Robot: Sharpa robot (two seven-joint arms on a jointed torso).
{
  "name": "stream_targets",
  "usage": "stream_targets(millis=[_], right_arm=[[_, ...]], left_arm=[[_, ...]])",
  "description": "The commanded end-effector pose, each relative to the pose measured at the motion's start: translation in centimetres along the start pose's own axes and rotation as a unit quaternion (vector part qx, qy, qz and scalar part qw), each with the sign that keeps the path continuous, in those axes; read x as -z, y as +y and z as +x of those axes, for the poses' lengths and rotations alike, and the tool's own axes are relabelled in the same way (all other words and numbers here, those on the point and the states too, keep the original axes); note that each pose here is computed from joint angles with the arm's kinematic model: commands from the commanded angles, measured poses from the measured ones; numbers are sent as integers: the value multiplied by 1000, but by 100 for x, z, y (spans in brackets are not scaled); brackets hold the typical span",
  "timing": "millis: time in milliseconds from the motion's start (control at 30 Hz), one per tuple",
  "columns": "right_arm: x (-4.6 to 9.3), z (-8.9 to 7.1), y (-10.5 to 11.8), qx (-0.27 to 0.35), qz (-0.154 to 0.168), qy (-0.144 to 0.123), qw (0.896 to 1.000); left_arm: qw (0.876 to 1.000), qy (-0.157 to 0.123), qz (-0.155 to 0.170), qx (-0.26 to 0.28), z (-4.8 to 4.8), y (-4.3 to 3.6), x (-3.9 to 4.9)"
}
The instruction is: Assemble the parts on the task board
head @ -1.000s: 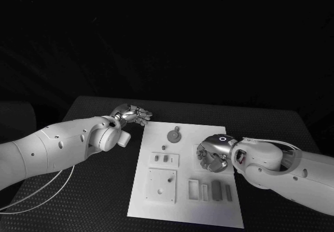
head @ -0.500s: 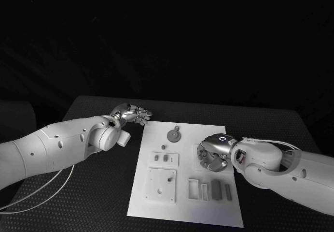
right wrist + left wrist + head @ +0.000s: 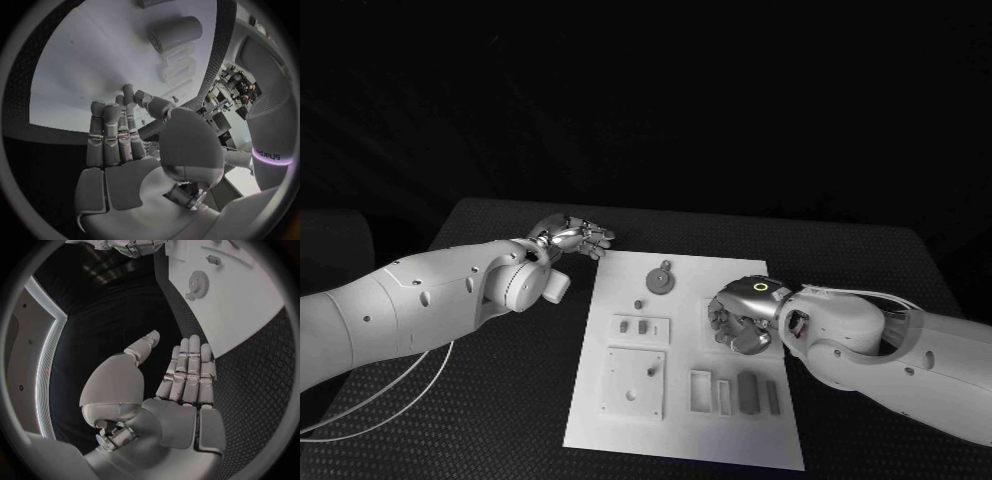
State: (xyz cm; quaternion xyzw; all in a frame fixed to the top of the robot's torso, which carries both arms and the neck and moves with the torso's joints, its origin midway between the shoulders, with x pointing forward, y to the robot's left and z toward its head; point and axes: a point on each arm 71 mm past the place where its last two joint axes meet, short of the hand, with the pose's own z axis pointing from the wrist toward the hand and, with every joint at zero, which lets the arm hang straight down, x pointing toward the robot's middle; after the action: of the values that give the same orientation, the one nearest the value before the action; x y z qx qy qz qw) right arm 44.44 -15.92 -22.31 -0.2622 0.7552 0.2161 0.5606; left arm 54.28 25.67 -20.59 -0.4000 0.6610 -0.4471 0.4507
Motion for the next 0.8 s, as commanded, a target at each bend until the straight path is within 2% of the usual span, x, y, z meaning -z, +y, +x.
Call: stream_targets(millis=[33, 500, 800], right_arm=[[3, -4, 3, 10, -2, -4, 1000], [6, -31, 23, 18, -4, -23, 1000], [3, -66, 64, 18, -13, -45, 999]], left_arm=[[1000, 6, 3, 3, 16, -12, -2], [1000, 8, 2, 3, 16, -10, 0], [1000, 9, 3, 4, 24, -12, 1]])
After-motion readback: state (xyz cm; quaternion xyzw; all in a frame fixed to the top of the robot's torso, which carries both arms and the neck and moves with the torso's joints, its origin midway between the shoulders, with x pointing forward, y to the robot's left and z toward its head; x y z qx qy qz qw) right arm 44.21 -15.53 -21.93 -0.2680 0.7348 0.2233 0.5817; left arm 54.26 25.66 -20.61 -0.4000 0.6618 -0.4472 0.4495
